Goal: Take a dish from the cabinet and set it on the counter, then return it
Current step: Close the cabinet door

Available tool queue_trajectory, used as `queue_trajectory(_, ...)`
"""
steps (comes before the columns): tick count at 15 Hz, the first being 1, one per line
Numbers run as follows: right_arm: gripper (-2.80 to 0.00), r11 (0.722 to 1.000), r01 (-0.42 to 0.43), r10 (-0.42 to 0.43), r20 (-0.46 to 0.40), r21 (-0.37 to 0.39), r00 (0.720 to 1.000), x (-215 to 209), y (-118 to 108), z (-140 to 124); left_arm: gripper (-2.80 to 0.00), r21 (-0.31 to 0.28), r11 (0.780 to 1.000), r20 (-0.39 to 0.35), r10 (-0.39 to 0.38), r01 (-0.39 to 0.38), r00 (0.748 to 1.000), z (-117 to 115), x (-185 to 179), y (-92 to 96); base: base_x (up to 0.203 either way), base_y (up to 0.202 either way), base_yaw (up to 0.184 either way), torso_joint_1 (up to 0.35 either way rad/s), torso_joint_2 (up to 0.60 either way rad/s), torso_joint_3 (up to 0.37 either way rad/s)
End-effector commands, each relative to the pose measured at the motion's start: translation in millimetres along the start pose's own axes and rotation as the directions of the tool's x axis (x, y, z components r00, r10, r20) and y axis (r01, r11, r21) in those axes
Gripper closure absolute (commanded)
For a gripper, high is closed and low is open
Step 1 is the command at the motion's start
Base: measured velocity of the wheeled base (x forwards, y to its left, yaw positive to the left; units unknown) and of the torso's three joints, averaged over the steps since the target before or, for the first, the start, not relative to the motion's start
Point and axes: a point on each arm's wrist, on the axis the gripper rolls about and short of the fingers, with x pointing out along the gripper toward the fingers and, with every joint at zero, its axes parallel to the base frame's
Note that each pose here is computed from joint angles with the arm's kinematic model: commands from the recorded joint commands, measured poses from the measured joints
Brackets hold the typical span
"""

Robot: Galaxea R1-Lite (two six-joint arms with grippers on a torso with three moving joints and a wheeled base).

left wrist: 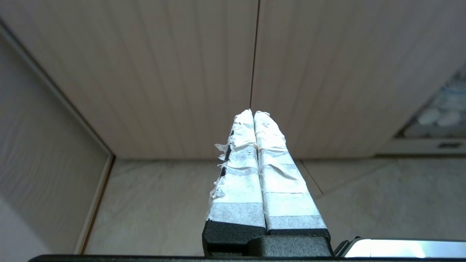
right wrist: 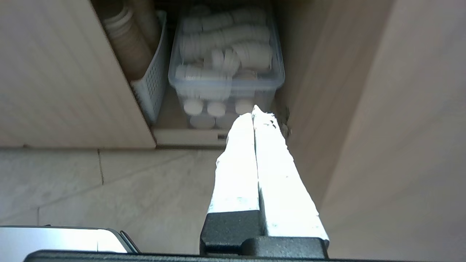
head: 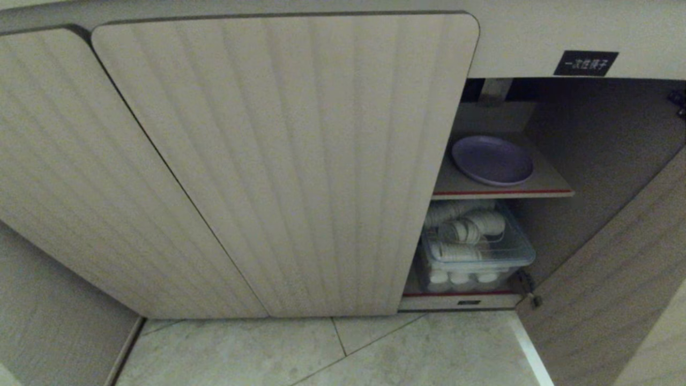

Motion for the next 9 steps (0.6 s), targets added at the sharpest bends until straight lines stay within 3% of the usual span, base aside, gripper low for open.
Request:
queue_trajectory(1, 0.00, 1.000, 0.000, 0.000, 0.001, 0.000, 1.000, 0.1, 0.0, 0.3, 0.00, -0.001, 1.000, 0.001, 0.001, -0.001, 1.000, 0.1, 0.0, 0.0, -0.197, 0.000, 0.002, -0.002, 0.00, 0.002)
queue_trajectory(9, 0.00, 1.000, 0.000, 0.000, 0.000, 0.001, 1.000, 0.1, 0.0, 0.3, 0.00, -0.001, 1.000, 0.001, 0.001, -0.001, 1.000, 0.1, 0.0, 0.0, -0.194, 0.000, -0.002, 0.004, 0.00, 0.003)
